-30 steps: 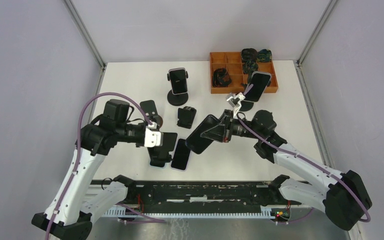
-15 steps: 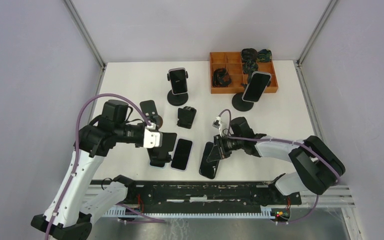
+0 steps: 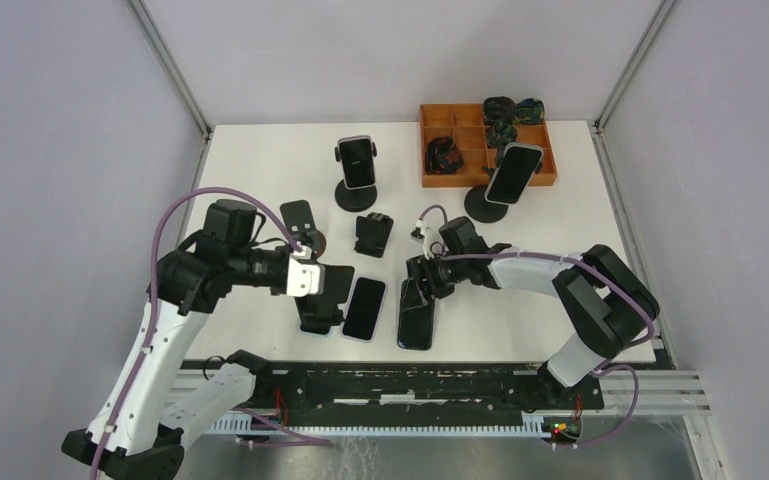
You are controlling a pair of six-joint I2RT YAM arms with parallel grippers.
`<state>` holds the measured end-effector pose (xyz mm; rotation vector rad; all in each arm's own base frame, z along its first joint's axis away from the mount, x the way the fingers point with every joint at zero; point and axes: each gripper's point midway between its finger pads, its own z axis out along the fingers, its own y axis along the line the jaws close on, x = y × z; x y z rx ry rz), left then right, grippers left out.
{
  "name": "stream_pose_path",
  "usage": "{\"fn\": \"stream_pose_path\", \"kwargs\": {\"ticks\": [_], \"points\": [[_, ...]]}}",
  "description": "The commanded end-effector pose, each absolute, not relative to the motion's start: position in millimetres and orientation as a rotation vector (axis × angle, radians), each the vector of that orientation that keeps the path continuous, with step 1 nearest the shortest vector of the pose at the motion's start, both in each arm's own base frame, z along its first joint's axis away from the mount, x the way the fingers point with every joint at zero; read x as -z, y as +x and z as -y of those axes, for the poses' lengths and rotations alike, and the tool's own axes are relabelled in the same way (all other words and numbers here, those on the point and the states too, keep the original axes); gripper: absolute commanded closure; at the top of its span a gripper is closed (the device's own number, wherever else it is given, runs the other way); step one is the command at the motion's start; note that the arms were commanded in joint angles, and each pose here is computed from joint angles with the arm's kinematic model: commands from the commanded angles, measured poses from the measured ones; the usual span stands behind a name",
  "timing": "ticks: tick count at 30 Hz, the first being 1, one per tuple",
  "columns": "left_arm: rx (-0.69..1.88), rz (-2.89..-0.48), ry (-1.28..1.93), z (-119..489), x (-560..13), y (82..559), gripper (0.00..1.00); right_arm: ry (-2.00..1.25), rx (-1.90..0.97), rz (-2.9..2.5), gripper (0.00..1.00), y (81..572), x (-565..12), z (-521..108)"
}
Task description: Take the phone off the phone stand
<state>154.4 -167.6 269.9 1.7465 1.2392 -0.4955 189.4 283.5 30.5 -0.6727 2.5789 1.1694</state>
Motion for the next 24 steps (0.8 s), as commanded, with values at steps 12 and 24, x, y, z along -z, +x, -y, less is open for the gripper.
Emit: {"fn": "stream_pose_path", "kwargs": {"ticks": [12, 24], "points": [[0.499, -1.137, 1.756, 175, -284, 152, 0.98, -0.578, -0.597, -2.404, 0.02, 247, -86, -235], [0.533, -1.094, 1.746, 181, -289, 151, 0.98, -0.820, -1.541, -1.575, 0.06, 142, -300, -338]]}}
